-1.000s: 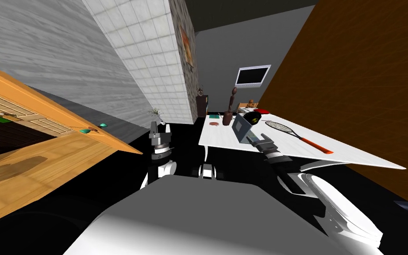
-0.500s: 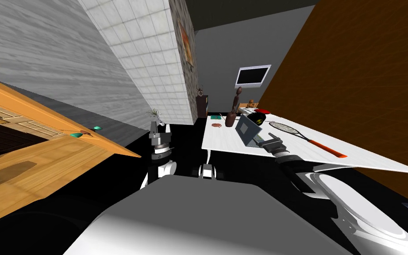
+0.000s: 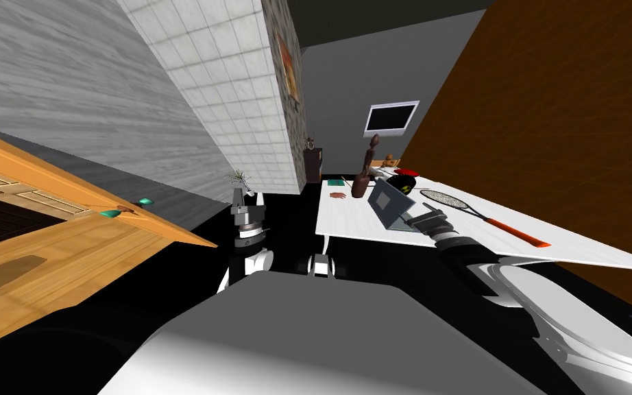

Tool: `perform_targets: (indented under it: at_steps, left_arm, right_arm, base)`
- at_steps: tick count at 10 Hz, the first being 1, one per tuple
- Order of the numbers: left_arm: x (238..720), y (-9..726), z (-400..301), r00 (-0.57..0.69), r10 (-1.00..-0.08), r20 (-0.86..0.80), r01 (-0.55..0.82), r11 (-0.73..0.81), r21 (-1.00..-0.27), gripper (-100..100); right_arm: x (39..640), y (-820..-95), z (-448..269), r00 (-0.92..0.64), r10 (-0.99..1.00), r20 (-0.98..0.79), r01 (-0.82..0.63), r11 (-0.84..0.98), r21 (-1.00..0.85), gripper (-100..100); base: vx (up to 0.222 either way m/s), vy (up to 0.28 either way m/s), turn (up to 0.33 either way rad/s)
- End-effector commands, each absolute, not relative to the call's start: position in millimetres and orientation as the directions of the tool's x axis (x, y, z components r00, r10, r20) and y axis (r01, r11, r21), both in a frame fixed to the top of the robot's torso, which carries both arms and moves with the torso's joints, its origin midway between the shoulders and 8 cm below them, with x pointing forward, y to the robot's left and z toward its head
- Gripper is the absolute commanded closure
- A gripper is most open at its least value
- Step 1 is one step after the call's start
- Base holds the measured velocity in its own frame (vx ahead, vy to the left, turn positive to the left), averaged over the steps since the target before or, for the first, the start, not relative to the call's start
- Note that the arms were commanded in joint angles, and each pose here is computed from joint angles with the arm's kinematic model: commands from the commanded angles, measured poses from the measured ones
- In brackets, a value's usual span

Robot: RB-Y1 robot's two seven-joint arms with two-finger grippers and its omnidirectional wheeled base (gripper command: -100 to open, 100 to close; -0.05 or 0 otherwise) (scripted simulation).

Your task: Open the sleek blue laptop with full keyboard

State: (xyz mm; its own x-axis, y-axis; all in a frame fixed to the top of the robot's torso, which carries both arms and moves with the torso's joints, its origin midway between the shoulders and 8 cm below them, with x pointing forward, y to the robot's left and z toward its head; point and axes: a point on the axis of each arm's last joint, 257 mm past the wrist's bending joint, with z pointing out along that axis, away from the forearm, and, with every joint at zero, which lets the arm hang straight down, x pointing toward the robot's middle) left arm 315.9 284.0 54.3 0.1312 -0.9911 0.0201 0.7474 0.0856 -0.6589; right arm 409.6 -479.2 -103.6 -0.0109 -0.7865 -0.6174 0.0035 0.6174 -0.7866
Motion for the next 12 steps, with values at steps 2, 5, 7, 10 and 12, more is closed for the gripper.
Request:
perform_targets:
  at_steps: [2, 5, 7, 10, 12]
  left_arm:
    - [315.9, 284.0, 54.3, 0.131, -0.991, 0.02, 0.747, 0.086, -0.659, 0]
    - [315.9, 284.0, 54.3, 0.131, -0.991, 0.02, 0.747, 0.086, -0.659, 0]
    - [315.9, 284.0, 54.3, 0.131, -0.991, 0.02, 0.747, 0.086, -0.659, 0]
    - [315.9, 284.0, 54.3, 0.131, -0.991, 0.02, 0.747, 0.086, -0.659, 0]
    - [315.9, 284.0, 54.3, 0.131, -0.991, 0.02, 0.747, 0.086, -0.659, 0]
  right_arm:
    - [412.6, -494.5, -98.8, -0.036, -0.841, -0.54, 0.014, 0.54, -0.841, -100]
    - [412.1, -498.8, -94.7, -0.039, -0.845, -0.533, 0.016, 0.532, -0.846, 100]
    - [416.7, -507.7, -95.4, -0.04, -0.778, -0.627, 0.025, 0.626, -0.779, 100]
    - [420.8, -515.5, -97.5, -0.04, -0.699, -0.714, 0.031, 0.713, -0.7, 100]
    - [423.5, -520.7, -98.6, -0.039, -0.641, -0.767, 0.036, 0.766, -0.642, 100]
  base:
    - [0.052, 0.059, -0.013]
    - [0.051, 0.01, 0.002]
    - [-0.027, -0.059, 0.037]
    - [-0.033, -0.069, 0.024]
    - [-0.03, -0.069, 0.01]
